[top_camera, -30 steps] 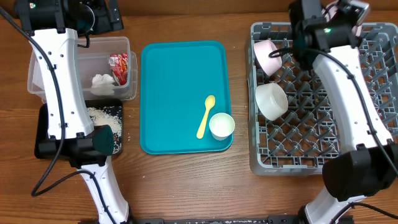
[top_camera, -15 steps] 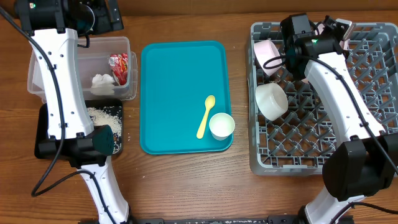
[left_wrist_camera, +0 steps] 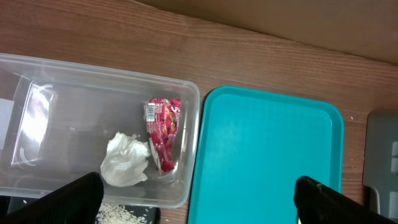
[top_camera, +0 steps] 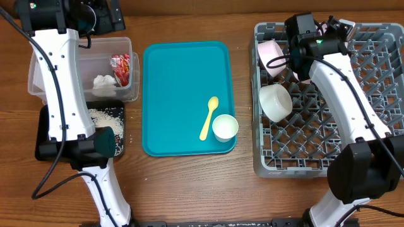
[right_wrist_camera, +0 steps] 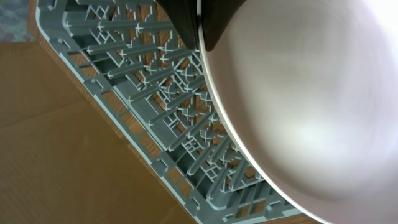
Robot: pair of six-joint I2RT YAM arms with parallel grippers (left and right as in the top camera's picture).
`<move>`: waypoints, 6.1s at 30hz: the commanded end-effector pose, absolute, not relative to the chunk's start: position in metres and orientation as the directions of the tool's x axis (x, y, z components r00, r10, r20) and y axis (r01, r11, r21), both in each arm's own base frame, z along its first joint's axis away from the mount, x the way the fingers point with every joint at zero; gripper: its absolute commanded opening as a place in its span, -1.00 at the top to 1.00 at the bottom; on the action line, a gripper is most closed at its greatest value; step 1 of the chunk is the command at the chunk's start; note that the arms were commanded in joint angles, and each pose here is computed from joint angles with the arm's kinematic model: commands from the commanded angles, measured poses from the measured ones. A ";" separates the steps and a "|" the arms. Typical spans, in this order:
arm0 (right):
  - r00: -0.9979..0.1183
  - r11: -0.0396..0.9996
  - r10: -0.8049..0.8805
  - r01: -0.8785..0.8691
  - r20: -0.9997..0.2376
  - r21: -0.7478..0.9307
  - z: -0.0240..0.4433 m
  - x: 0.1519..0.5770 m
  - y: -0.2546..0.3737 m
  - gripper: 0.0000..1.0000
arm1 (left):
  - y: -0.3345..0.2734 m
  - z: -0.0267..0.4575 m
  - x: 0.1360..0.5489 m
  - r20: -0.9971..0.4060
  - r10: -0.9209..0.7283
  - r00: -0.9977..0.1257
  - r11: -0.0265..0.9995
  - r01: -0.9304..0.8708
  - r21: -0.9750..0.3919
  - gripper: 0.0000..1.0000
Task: Sort waste into correct bins and load items into the dishwasher
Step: 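Stand the plate upright in the rack's back row and release, then withdraw the right gripper from the rack toward the teal tray, then reach the left gripper to the pale cup on the teal tray and grasp, then lift the pale cup with the left gripper and pass it to the right gripper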
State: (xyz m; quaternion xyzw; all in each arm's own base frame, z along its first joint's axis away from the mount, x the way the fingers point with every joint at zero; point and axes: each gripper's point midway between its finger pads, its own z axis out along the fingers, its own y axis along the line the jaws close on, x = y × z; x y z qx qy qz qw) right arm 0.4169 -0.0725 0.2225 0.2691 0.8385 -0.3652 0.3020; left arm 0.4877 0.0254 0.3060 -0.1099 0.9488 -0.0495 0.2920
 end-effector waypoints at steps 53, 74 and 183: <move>-0.756 0.684 0.096 0.523 -0.648 -0.509 0.198 0.442 -0.062 0.17 | 0.023 0.312 0.485 -0.557 -0.210 -0.803 0.977 -0.157 -0.142 -1.00; -0.832 0.940 0.125 -0.074 -0.540 0.332 0.316 0.419 0.111 -0.40 | 0.023 0.312 0.485 -0.557 -0.210 -0.803 0.977 -0.157 -0.142 -1.00; -0.802 0.910 0.414 0.352 -0.431 0.218 0.323 0.326 0.049 -0.64 | -0.240 0.070 0.329 0.148 0.349 -0.925 0.920 0.308 -0.243 0.92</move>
